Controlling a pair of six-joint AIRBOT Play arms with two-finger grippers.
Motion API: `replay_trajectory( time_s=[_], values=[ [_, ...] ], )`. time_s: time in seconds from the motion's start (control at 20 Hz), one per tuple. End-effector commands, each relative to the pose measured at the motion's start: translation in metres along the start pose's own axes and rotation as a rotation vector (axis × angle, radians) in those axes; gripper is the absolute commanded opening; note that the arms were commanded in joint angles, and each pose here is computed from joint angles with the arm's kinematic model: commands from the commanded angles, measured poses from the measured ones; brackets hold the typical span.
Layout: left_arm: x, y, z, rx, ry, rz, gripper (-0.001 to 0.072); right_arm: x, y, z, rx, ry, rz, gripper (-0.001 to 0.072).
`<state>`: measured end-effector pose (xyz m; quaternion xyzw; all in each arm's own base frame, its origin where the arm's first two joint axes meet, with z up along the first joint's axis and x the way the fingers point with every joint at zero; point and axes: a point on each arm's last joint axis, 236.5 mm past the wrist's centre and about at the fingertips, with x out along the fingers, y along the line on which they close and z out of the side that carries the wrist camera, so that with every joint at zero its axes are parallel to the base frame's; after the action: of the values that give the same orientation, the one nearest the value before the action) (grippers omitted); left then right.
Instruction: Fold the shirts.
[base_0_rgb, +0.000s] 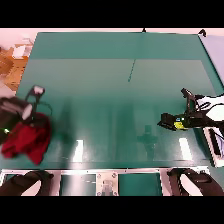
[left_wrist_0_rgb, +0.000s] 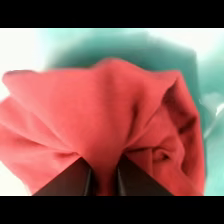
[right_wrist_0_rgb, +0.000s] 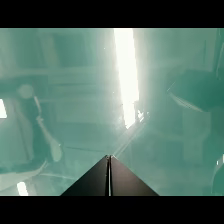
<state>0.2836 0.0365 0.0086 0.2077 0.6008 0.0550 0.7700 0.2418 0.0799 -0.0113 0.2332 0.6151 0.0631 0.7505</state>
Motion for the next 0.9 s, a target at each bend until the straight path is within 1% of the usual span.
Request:
replay_trajectory(
  time_s=[0.0,0.1,0.2,0.25,0.35,0.5,0.55,0.6,0.65,0.7,0.85],
  values=[
    [-0.116,-0.024,0.082,-0.023,-0.290,-0.192,0.0026,0.000,0.000,0.000,-0.001,0.000,0.000,0.0016],
    [-0.200,-0.059,0.131,-0.012,-0.552,-0.367,0.0026,0.000,0.000,0.000,-0.001,0.001,0.000,0.0016],
    [-0.256,-0.098,0.155,0.009,-0.721,-0.529,0.0027,0.000,0.000,0.000,-0.001,0.000,0.000,0.0016],
    [-0.269,-0.120,0.160,0.020,-0.752,-0.603,0.0027,0.000,0.000,0.000,-0.001,0.000,0.000,0.0016],
    [-0.269,-0.161,0.166,0.046,-0.730,-0.703,0.0027,0.000,0.000,0.000,-0.001,0.000,0.000,0.0016],
    [-0.232,-0.219,0.172,0.111,-0.607,-0.767,0.0030,0.000,0.000,0.000,-0.001,0.000,0.000,0.0016],
    [-0.212,-0.238,0.171,0.124,-0.537,-0.783,0.0140,0.000,0.000,0.000,-0.001,0.000,0.000,0.0016],
    [-0.191,-0.255,0.166,0.134,-0.456,-0.796,0.0488,0.000,0.000,0.000,-0.001,0.000,0.000,0.0016],
    [-0.171,-0.267,0.159,0.147,-0.378,-0.799,0.0686,0.000,0.000,0.000,-0.001,0.001,0.000,0.0016],
    [-0.153,-0.274,0.147,0.172,-0.298,-0.787,0.0720,0.000,0.000,0.000,-0.001,0.000,0.000,0.0016],
    [-0.125,-0.255,0.116,0.258,-0.145,-0.700,0.0719,0.000,0.000,0.000,-0.001,0.000,0.000,0.0016]
  ],
)
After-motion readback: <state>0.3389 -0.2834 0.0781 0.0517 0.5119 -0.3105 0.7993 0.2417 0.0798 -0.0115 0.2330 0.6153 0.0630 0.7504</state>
